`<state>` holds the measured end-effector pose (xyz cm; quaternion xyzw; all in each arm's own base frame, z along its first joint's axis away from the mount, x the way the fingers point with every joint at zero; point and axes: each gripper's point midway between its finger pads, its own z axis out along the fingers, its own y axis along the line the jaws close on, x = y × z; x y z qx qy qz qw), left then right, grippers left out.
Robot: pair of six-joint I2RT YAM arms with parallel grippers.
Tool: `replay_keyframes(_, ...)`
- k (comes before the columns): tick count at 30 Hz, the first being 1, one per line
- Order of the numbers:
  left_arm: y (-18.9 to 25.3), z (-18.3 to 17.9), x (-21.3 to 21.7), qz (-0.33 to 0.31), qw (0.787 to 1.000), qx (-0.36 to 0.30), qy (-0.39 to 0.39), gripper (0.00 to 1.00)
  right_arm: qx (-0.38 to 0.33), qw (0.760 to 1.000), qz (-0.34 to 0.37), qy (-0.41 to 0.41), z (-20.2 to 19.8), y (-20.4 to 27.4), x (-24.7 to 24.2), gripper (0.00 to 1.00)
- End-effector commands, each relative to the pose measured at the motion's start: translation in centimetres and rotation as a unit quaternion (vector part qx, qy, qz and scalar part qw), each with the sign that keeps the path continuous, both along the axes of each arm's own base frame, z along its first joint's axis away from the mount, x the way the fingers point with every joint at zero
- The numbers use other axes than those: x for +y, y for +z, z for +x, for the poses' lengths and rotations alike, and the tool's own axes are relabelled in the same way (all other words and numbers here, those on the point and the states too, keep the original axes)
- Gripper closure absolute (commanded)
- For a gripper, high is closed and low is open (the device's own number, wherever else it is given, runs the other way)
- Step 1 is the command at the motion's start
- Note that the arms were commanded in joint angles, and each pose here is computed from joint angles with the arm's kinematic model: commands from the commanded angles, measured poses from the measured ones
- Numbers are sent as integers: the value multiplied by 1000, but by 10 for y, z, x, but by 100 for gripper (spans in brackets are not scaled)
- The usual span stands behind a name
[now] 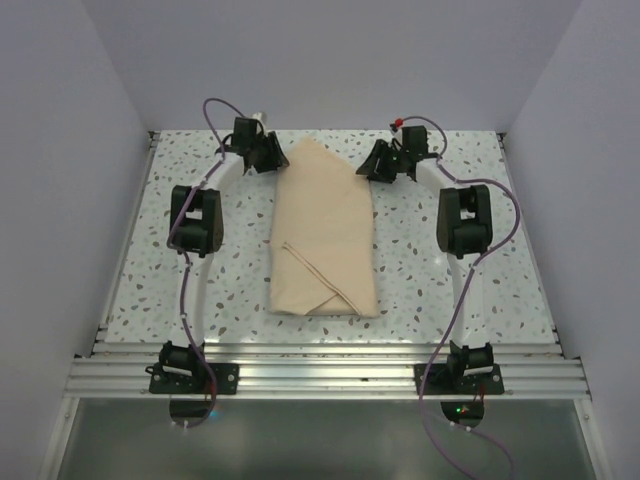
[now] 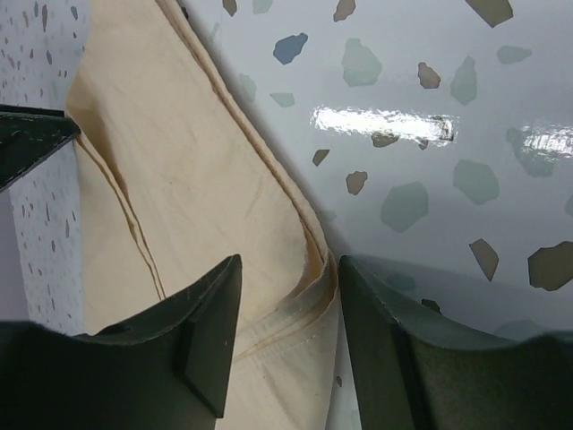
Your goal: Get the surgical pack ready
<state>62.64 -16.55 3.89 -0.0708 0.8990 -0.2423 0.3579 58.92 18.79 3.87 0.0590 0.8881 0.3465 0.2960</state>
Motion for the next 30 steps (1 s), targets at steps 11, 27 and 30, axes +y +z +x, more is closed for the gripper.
replay_keyframes(11,-1,0,-15,-48,998,5,-29,88,21,999,30,27,-2,-8,26,78)
replay_keyframes(27,74,-4,-11,-39,993,-107,-40,100,-52,998,41,12,6,51,23,100)
replay_keyframes(30,99,-10,-9,-39,989,-135,-40,100,-77,996,45,9,4,73,22,100)
